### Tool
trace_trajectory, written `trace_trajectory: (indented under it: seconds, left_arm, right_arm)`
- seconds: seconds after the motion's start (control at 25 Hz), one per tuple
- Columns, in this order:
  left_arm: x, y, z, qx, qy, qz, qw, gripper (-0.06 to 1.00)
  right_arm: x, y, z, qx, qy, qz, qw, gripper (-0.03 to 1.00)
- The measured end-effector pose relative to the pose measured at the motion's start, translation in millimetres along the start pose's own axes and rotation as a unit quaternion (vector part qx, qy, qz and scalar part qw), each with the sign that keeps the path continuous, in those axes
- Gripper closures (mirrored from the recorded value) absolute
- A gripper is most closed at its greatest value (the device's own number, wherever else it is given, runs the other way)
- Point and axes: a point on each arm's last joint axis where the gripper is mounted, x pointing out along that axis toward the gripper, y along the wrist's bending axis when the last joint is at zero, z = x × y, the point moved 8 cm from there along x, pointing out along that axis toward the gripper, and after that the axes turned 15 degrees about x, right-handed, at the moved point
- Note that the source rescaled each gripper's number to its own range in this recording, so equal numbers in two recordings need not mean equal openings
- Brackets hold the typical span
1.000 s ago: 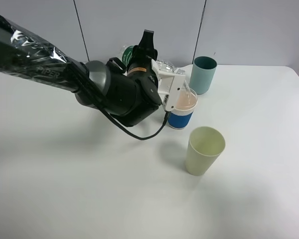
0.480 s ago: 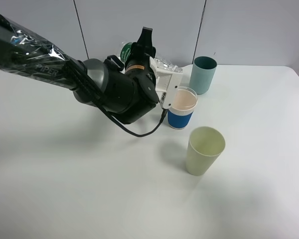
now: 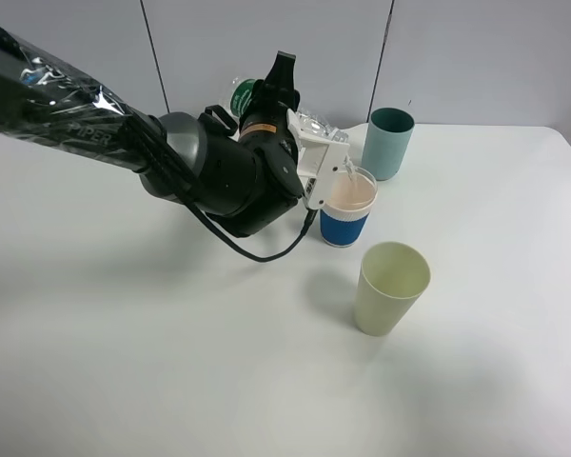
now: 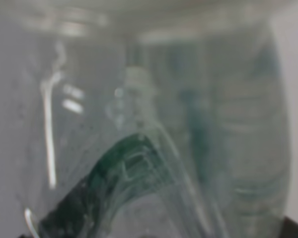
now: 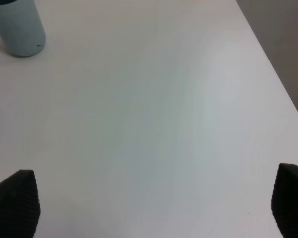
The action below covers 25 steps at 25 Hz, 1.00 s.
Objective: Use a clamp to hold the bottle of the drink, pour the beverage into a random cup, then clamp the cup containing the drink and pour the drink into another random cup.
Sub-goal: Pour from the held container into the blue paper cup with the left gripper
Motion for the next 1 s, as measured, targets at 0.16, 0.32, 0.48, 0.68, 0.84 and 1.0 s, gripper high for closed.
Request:
trace_trajectory:
  seconds: [0.16,0.32,0.48,0.68,0.84,1.0]
  left_arm:
    - [0.0,1.3,-1.5,0.006,0.004,0.004,1.000,0.92]
    - [-0.1,6.0,-3.4,0.015,0.010,0.017,1.000,0.92]
    - [-0.2,9.2,-2.8,0.028,0.009,0.027,0.999,0.92]
    - [-0.4,12.5,-1.9,0.036,0.007,0.036,0.999,0.92]
    - [-0.5,13.7,-1.7,0.042,0.006,0.040,0.998,0.92]
    - [-0.7,16.4,-0.7,0.054,0.004,0.048,0.997,0.92]
  right_arm:
    - [0.0,0.0,0.0,0.000,0.000,0.000,1.000,0.09]
    - [0.0,0.0,0.0,0.000,0.000,0.000,1.000,0.09]
    - [0.0,0.0,0.0,0.000,0.000,0.000,1.000,0.09]
    - [0.0,0.0,0.0,0.000,0.000,0.000,1.000,0.09]
    - [0.0,0.0,0.0,0.000,0.000,0.000,1.000,0.09]
    - [0.0,0.0,0.0,0.000,0.000,0.000,1.000,0.09]
